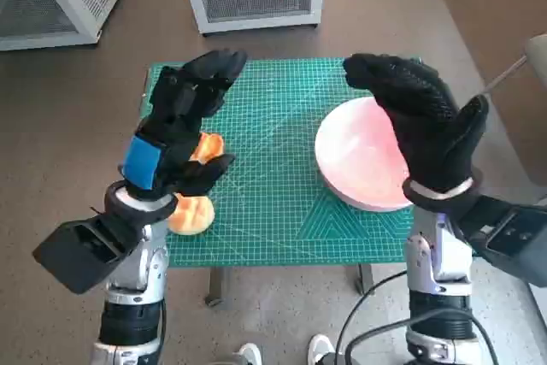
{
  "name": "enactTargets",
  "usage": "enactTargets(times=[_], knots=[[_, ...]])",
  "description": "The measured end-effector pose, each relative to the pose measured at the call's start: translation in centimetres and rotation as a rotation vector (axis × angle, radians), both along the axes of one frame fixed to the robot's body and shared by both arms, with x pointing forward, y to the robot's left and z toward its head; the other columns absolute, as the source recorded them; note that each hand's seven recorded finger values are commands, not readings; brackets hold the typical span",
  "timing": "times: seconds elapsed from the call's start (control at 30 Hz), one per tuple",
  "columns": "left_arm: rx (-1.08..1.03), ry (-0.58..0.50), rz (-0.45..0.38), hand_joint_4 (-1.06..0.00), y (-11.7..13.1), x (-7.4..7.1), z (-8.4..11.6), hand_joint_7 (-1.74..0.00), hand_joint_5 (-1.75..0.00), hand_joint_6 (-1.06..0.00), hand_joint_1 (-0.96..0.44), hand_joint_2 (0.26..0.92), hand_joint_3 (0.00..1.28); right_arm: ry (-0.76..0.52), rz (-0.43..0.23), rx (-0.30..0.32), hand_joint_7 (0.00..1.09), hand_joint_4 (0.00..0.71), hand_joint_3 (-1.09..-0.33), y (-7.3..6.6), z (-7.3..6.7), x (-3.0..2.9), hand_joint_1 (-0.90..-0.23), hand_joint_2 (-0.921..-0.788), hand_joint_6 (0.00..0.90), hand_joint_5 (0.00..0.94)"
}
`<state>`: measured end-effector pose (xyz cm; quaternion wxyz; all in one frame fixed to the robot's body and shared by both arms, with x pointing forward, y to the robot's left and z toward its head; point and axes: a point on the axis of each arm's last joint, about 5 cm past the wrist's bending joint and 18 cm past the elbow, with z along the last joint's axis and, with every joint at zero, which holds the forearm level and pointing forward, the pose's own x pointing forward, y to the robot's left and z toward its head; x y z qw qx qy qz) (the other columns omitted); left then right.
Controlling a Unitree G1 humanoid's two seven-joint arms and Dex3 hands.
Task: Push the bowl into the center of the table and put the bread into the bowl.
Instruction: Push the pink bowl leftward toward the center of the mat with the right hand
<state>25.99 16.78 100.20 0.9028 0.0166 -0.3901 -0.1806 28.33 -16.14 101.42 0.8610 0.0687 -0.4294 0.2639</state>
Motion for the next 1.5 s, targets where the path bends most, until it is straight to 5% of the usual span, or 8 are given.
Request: enactTargets(times=[1.27, 1.5], knots=[[-0.005, -0.008, -0.008, -0.29, -0.18, 0.52, 0.43, -0.68, 0.0, 0.0, -0.68, 0.921, 0.34, 0.007, 0.015, 0.02, 0.75, 0.4, -0.451, -0.05, 0.33, 0.32, -0.535, -0.921, 0.063, 0.012], [-0.01, -0.009, -0.017, -0.29, -0.08, 0.53, 0.4, -0.67, 0.0, 0.0, -0.67, 0.921, 0.33, 0.004, -0.014, 0.018, 0.7, 0.403, -0.454, -0.92, 0.19, 0.63, -0.551, -0.921, 0.058, 0.01]])
